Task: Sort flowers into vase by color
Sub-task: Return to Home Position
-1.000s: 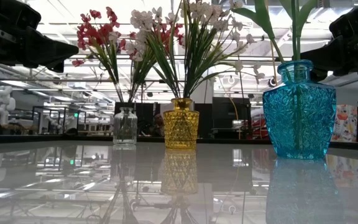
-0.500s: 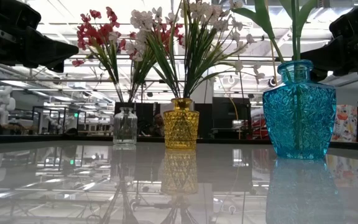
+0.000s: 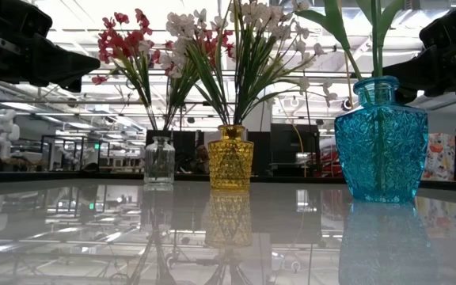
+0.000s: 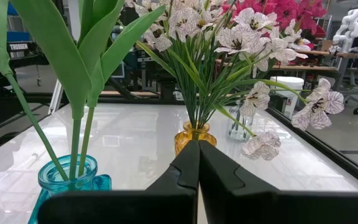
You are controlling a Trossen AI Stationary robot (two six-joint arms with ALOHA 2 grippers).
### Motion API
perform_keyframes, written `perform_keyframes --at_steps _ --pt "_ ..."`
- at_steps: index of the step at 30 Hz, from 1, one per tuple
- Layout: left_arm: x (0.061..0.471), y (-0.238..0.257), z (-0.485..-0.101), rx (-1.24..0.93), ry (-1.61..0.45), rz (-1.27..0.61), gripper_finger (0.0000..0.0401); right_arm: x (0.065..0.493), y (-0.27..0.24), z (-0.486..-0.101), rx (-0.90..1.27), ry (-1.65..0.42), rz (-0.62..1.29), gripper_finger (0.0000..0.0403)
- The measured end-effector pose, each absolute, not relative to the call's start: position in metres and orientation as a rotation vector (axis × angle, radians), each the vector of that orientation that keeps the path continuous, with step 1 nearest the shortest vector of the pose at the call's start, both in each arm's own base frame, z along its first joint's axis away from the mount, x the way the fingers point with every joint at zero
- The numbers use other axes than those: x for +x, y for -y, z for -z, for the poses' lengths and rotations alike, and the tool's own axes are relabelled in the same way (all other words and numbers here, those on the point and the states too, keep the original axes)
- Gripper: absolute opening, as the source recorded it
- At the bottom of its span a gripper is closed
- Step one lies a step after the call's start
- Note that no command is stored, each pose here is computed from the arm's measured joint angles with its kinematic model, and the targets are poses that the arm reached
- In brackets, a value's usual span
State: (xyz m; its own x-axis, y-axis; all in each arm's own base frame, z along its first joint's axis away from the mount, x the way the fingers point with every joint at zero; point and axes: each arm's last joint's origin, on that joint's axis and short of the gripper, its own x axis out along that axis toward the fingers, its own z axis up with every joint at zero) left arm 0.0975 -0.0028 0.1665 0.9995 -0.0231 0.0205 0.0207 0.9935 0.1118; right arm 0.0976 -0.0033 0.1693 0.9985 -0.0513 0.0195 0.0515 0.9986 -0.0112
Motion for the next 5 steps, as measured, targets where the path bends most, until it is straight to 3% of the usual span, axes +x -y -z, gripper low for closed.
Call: perform_keyframes --at_steps 5 --pt "0.0975 0.0028 -0.1665 0.112 0.022 0.022 0.0009 0.0975 0.0033 -0.1693 -0.012 0.019 0.051 0.0"
